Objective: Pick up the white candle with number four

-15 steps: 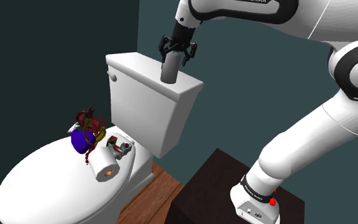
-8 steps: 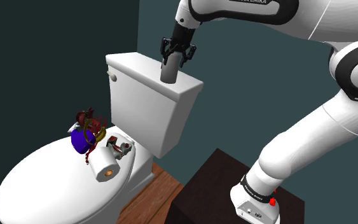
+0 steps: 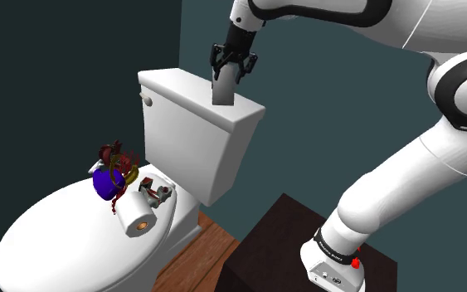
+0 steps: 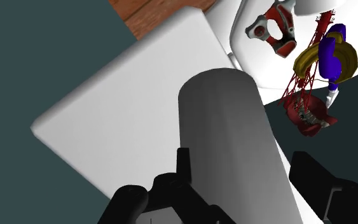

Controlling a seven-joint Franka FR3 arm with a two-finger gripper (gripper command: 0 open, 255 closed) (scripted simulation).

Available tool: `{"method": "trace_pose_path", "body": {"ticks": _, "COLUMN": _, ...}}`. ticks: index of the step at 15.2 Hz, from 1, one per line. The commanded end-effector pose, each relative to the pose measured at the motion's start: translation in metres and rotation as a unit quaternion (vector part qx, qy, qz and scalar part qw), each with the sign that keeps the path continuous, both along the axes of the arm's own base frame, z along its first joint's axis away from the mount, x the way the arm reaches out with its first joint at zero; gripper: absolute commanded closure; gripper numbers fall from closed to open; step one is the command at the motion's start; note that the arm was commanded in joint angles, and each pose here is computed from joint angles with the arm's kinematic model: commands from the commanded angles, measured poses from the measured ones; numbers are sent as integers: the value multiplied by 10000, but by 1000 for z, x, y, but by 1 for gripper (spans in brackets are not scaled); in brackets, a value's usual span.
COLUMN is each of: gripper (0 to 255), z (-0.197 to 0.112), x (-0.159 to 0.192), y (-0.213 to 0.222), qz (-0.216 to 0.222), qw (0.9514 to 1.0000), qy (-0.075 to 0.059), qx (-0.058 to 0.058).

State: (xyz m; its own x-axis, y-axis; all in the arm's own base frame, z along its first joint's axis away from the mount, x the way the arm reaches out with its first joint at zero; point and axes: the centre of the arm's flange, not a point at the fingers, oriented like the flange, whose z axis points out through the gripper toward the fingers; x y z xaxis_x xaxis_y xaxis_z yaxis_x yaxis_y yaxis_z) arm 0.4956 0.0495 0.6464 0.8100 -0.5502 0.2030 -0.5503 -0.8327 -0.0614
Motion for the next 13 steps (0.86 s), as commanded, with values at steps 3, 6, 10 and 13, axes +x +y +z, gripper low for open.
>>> {"method": "trace_pose_path", "body": {"ticks": 3, "gripper": 255, "z": 21, "x": 0, "y": 1, "qz": 0, "qw": 10000, "qy": -1, "qx": 0}}
{"method": "trace_pose_path", "body": {"ticks": 6, "gripper": 255, "z": 36, "x": 0, "y": 1, "qz": 0, "qw": 10000, "qy": -1, "qx": 0}}
{"method": "trace_pose_path", "body": {"ticks": 10, "gripper": 255, "z": 58, "x": 0, "y": 1, "qz": 0, "qw": 10000, "qy": -1, "qx": 0}}
{"method": "trace_pose_path", "body": {"ticks": 13, "gripper": 255, "z": 64, "x": 0, "y": 1, "qz": 0, "qw": 10000, "qy": -1, "qx": 0}}
